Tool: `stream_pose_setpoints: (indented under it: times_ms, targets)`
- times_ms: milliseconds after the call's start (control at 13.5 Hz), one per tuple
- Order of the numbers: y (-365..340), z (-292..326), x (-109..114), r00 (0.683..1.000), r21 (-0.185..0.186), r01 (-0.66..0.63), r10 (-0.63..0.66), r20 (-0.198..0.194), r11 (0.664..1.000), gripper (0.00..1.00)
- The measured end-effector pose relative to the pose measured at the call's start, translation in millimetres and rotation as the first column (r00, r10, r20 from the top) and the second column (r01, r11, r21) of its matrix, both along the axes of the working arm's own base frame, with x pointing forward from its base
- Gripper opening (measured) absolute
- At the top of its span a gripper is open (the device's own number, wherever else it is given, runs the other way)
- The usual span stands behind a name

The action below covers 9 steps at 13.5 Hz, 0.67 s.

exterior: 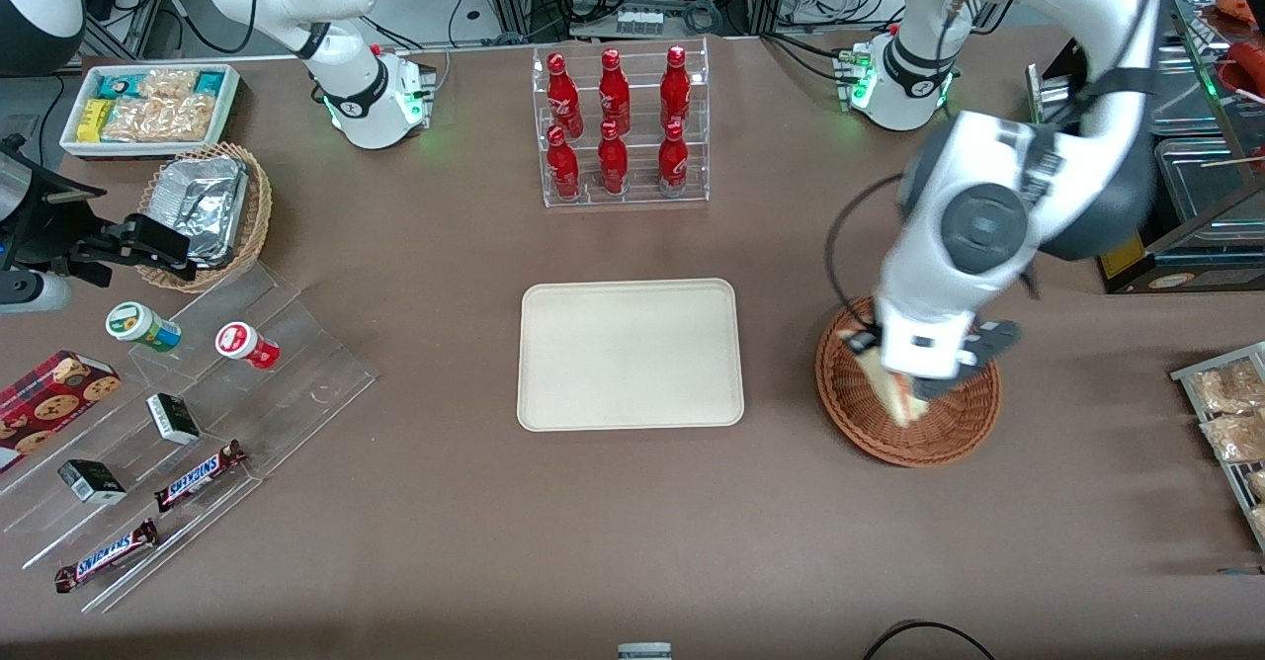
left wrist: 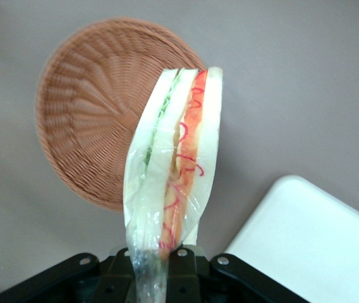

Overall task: Place sandwich from basket to tray
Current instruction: 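Lift the sandwich out of the basket and carry it toward the cream tray, then lower the held sandwich onto the cream tray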

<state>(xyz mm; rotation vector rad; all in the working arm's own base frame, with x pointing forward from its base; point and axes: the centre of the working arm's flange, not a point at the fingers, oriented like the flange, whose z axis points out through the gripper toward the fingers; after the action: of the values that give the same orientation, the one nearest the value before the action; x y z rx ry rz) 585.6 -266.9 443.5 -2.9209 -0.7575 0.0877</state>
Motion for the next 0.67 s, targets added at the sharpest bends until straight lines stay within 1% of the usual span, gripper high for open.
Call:
stream_pose_setpoints:
  times_ms: [148,296,444,667]
  targets:
    - [-47,-9,-16,0.997,-0.007,0.072,-0.072,0.001,0.997,0.14]
    - [-97,-25,-26,0.99,-0.031,0.143,-0.142,0.007,0.989,0.14]
    - [-141,-47,-31,0.981,-0.057,0.193,-0.194,0.001,0.979,0.14]
    - [-187,-81,-37,0.969,-0.093,0.247,-0.248,0.001,0.965,0.14]
